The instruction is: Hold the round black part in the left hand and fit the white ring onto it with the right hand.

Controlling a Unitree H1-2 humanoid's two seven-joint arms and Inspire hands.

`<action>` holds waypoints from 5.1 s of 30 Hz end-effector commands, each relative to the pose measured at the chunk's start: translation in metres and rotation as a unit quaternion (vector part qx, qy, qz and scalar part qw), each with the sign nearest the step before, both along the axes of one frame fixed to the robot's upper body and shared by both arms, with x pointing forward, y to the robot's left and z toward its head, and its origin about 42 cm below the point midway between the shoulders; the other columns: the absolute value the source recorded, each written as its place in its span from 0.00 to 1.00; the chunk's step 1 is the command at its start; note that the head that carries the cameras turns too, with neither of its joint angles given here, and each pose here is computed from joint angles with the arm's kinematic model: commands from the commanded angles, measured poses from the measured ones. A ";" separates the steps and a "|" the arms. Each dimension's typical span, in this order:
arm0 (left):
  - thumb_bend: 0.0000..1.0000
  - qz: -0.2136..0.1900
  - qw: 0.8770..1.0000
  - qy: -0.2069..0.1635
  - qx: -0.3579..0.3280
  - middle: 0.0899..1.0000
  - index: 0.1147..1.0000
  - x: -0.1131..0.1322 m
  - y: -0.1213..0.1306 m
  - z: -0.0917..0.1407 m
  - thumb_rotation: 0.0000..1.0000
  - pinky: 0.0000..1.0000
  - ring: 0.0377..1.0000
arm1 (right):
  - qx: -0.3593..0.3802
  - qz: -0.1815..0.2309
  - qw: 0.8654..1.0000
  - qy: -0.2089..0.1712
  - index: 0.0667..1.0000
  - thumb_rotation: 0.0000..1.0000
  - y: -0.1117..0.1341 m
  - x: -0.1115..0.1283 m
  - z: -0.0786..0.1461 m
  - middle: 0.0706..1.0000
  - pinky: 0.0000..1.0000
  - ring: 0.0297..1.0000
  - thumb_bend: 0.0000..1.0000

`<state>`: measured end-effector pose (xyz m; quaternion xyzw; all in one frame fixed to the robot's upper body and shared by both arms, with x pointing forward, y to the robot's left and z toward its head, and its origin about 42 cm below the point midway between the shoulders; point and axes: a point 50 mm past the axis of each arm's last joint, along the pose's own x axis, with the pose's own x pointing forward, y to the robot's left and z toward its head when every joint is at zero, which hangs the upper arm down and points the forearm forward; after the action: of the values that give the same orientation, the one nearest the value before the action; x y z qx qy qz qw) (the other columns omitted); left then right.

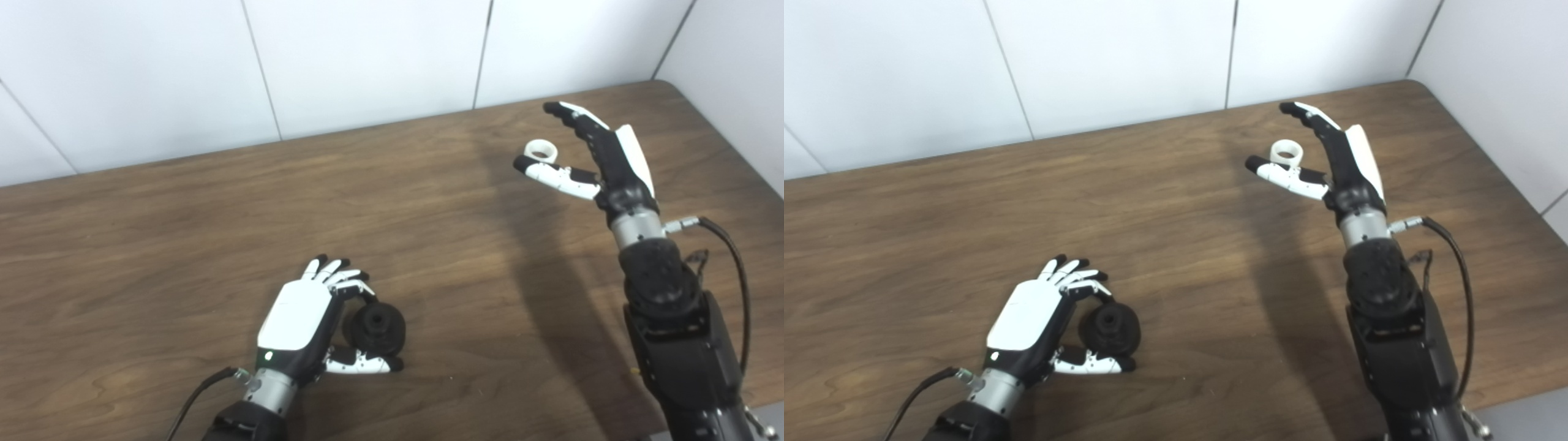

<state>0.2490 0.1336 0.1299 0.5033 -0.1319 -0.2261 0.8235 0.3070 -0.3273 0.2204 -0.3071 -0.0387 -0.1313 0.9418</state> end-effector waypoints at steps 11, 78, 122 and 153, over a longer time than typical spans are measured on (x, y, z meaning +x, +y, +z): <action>0.52 0.011 0.998 0.037 0.044 0.78 0.42 -0.009 0.023 -0.030 0.06 1.00 0.90 | -0.112 -0.040 0.993 -0.014 0.78 0.37 -0.024 0.048 0.030 0.89 0.84 0.89 0.72; 0.52 0.019 0.999 0.038 0.030 0.77 0.42 -0.016 0.017 -0.035 0.05 1.00 0.89 | -0.249 -0.042 0.945 0.206 0.63 0.25 -0.055 0.151 0.026 0.92 0.97 1.00 0.79; 0.52 0.019 0.999 0.035 0.034 0.77 0.42 -0.016 0.013 -0.033 0.05 1.00 0.90 | -0.246 -0.018 0.954 0.168 0.45 0.13 -0.047 0.148 0.022 0.85 0.93 0.96 0.52; 0.52 0.024 0.998 0.053 0.032 0.77 0.42 -0.019 -0.003 -0.031 0.05 1.00 0.91 | -0.341 0.206 0.909 0.124 0.45 0.13 0.069 0.096 0.071 0.82 1.00 0.95 0.52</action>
<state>0.2400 0.1274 0.1199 0.4928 -0.1277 -0.2011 0.8369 0.4023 -0.2670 0.2663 -0.6014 0.0128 0.1349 0.7874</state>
